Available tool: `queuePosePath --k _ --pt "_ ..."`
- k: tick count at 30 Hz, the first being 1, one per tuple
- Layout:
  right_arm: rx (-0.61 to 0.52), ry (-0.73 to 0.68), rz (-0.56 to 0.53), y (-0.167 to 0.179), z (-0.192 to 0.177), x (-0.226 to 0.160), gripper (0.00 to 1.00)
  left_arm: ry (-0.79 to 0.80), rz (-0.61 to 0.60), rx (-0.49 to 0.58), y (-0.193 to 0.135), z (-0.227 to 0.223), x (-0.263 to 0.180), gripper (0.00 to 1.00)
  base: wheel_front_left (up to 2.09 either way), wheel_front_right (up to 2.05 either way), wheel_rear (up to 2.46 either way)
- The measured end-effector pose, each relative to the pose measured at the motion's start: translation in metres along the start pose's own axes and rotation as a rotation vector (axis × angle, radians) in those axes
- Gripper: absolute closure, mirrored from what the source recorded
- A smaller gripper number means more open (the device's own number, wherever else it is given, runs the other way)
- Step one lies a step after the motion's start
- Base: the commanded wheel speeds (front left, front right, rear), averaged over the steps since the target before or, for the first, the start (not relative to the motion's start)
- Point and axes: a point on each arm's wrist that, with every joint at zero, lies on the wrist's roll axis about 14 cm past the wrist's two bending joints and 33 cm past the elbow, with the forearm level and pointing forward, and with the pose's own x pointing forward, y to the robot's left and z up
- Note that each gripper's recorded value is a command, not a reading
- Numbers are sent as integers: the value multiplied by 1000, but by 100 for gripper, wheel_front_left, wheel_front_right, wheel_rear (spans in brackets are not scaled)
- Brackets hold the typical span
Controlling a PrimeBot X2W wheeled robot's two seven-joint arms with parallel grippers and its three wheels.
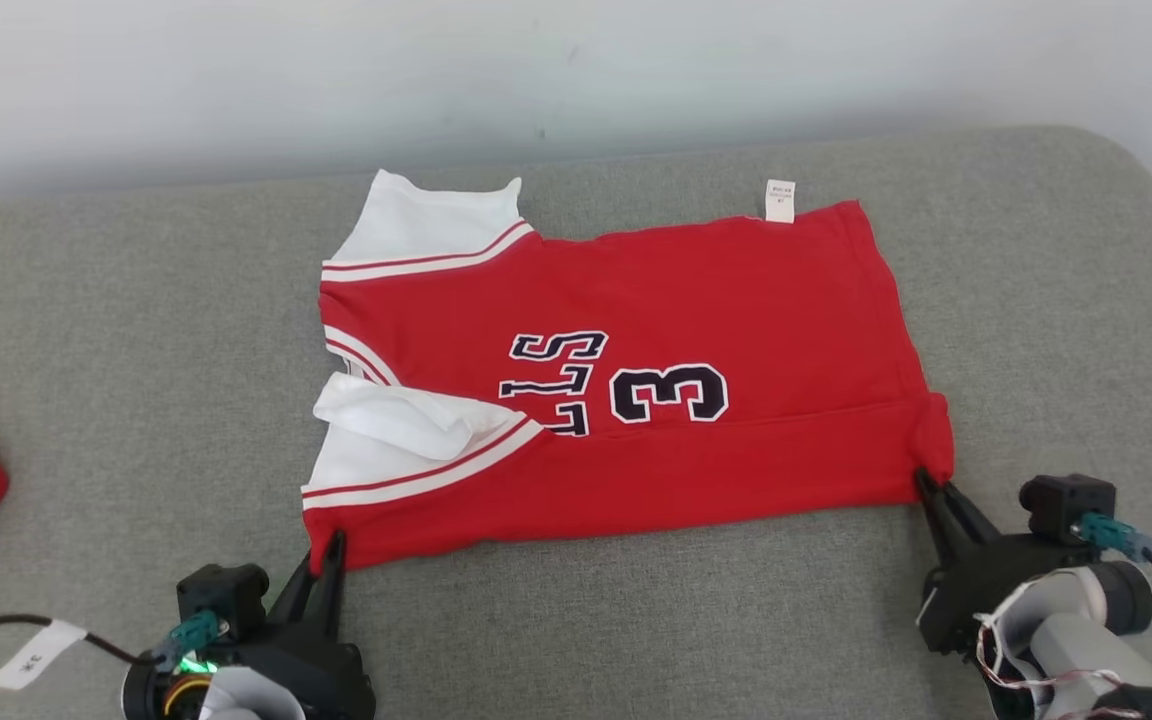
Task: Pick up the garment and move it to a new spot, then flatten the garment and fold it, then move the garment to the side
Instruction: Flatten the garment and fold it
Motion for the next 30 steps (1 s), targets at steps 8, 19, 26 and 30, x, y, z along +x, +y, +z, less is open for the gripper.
queuePosePath --k 8,19,26,30 --pt "51 -33 -21 -10 -6 -30 100 -34 20 -48 2 -2 -30 100 0 0 0" --pt "102 11 1 -1 -41 -72 100 -40 75 -99 -2 -24 -83 100 0 0 0" --pt "111 63 -14 -6 -54 -80 100 -22 82 -100 -6 -26 -93 100 0 0 0" --pt "111 59 -12 -4 -50 -81 100 -27 84 -100 -7 -24 -95 100 0 0 0"
